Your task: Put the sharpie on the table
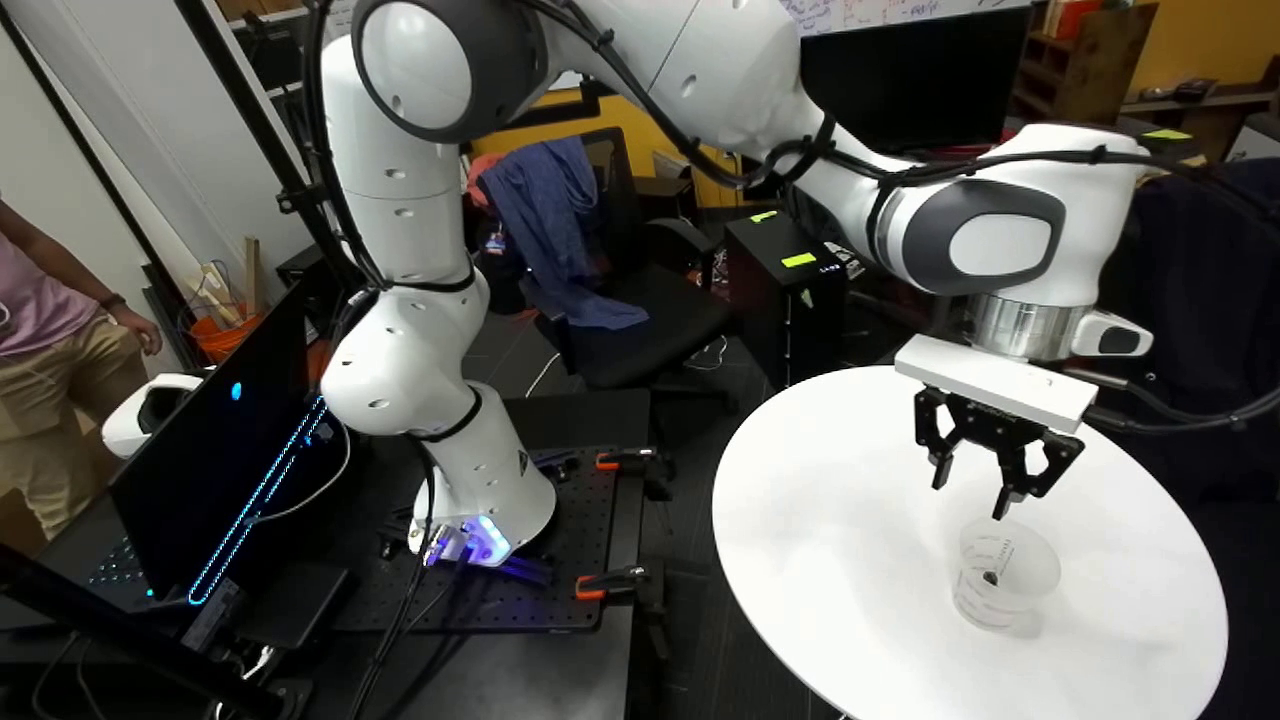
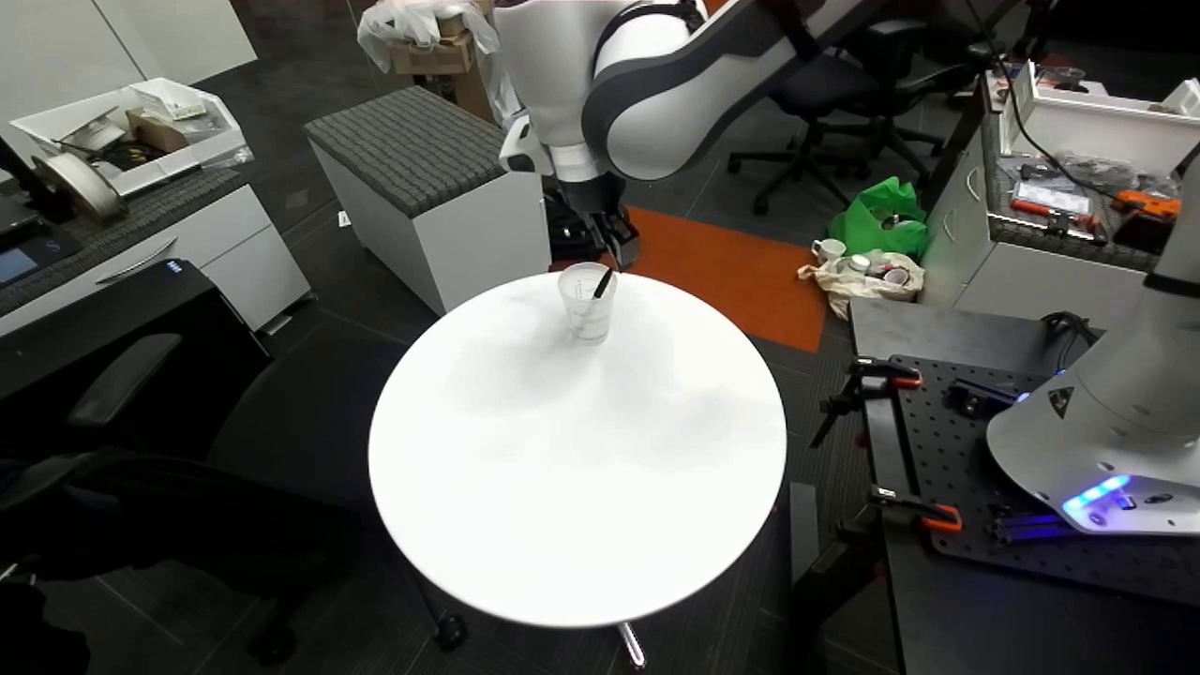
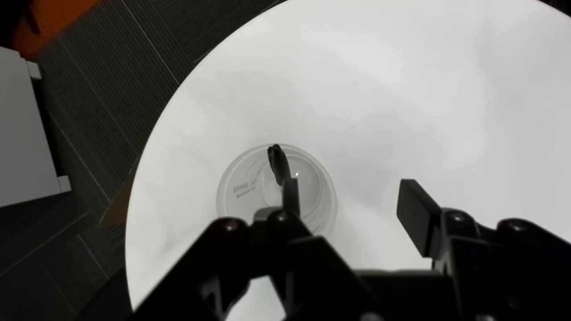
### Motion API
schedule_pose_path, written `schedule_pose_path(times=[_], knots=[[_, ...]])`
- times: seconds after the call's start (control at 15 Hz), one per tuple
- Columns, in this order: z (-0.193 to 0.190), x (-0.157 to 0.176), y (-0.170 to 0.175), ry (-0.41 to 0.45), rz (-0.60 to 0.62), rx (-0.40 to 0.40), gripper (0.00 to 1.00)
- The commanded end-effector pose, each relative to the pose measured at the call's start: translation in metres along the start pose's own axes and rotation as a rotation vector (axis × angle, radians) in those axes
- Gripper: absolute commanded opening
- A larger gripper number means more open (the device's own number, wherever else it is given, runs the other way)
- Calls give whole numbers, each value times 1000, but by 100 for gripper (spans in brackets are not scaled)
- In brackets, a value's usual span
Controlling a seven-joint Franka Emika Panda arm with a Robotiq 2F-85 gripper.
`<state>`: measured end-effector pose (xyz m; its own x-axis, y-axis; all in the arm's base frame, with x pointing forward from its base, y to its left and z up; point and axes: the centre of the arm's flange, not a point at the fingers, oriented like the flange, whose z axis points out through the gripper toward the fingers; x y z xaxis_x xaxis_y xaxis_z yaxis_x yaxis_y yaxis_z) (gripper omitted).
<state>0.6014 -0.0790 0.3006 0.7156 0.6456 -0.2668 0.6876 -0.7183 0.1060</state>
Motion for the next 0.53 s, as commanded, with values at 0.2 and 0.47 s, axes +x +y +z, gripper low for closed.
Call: schedule_pose_path(times=[0.2, 0.47], knots=[[22, 3, 26, -8, -41, 34, 56], [33, 8, 31, -25, -60, 43, 49]])
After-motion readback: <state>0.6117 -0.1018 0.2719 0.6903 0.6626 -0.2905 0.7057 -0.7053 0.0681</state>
